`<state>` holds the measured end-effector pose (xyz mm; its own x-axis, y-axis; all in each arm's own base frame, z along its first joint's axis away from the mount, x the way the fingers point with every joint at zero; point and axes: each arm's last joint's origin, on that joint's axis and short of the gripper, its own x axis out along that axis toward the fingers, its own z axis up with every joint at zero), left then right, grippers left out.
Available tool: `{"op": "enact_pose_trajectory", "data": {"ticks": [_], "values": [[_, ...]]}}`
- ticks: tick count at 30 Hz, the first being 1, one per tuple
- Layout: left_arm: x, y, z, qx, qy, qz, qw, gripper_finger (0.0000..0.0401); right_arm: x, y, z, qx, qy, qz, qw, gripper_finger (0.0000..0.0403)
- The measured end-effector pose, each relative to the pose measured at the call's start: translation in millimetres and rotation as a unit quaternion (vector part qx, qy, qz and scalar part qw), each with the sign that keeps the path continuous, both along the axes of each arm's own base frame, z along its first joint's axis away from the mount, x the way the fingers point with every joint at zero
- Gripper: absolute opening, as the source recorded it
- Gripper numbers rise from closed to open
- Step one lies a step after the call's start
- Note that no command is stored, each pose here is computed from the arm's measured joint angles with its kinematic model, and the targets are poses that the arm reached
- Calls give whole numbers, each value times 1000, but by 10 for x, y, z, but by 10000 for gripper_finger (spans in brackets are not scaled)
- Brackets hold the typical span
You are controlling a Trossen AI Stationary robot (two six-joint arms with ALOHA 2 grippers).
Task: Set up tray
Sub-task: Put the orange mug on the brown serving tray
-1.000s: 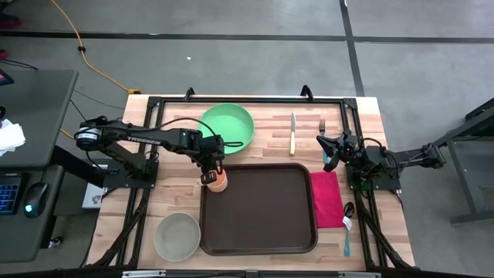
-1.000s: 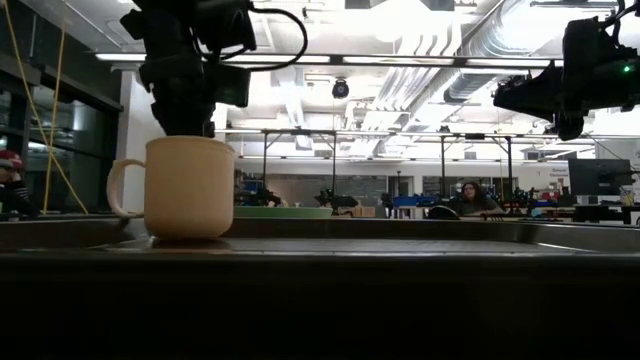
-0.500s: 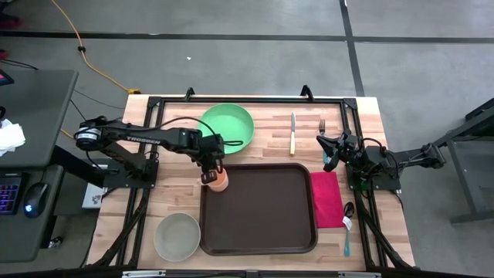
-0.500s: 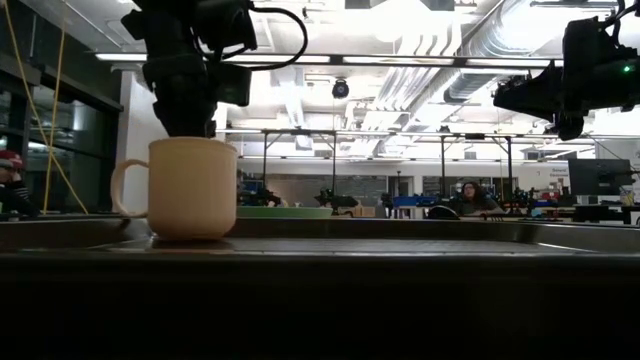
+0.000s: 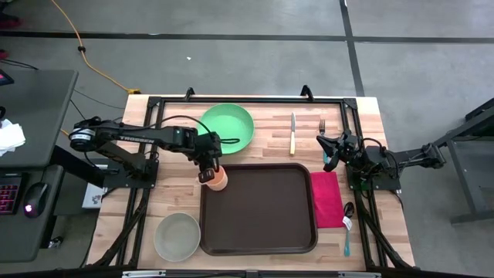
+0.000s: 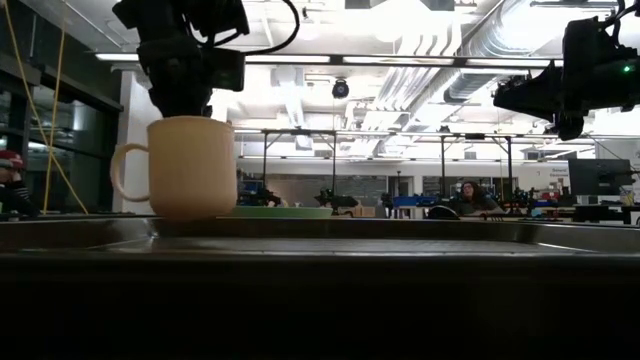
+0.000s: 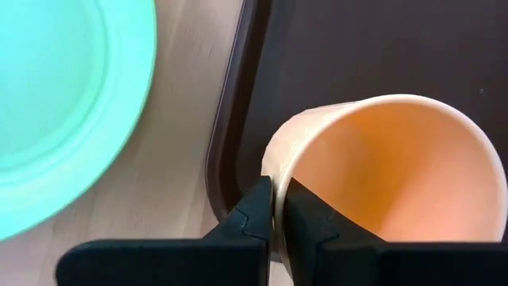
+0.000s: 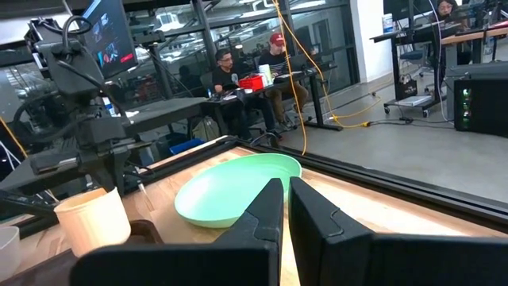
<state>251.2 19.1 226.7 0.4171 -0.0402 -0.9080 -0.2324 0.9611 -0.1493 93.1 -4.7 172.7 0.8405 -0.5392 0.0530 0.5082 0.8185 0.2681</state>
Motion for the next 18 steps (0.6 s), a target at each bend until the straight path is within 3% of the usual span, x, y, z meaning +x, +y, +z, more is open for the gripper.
{"op": "enact_pose_trajectory", "data": {"ticks": [18], "values": [[6, 5, 0, 9, -2, -2, 1000, 70, 0, 0, 0, 1, -1, 0, 1000, 0]]}}
